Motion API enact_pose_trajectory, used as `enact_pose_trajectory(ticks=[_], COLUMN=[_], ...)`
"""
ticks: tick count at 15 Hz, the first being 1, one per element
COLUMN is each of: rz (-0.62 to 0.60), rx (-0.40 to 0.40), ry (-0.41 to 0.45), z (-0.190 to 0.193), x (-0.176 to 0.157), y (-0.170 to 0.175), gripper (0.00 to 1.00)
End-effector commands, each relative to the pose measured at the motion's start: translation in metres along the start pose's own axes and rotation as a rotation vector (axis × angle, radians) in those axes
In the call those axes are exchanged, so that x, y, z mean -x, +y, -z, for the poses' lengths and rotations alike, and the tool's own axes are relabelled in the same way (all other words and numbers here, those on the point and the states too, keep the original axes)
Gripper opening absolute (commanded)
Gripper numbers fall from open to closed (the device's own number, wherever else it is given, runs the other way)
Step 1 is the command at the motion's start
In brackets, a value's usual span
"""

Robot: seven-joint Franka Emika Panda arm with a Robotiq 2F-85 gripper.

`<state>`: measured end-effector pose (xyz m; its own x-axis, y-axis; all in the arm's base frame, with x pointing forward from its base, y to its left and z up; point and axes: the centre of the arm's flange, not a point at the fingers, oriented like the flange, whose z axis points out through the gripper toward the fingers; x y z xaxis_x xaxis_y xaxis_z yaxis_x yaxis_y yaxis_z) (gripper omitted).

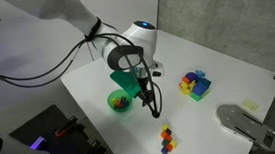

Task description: Put the yellow block inside the bowl

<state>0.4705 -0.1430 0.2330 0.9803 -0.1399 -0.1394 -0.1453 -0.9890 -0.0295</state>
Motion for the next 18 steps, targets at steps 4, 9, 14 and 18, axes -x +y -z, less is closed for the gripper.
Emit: enact_pose_trajectory(ticks=[4,9,14,18], rz=[0.057,0.051,0.047,0.048], rx=[0.035,0.071,0.104,0.118], ry=[0.021,0.047,0.066,0.074], z=[-0.042,-0.071,-0.107,-0.132], x=[-0.044,-0.066,-0.084,-0.097], y=[0.041,0.069,0.084,0.092], gripper=[1.0,1.0,1.0,1.0])
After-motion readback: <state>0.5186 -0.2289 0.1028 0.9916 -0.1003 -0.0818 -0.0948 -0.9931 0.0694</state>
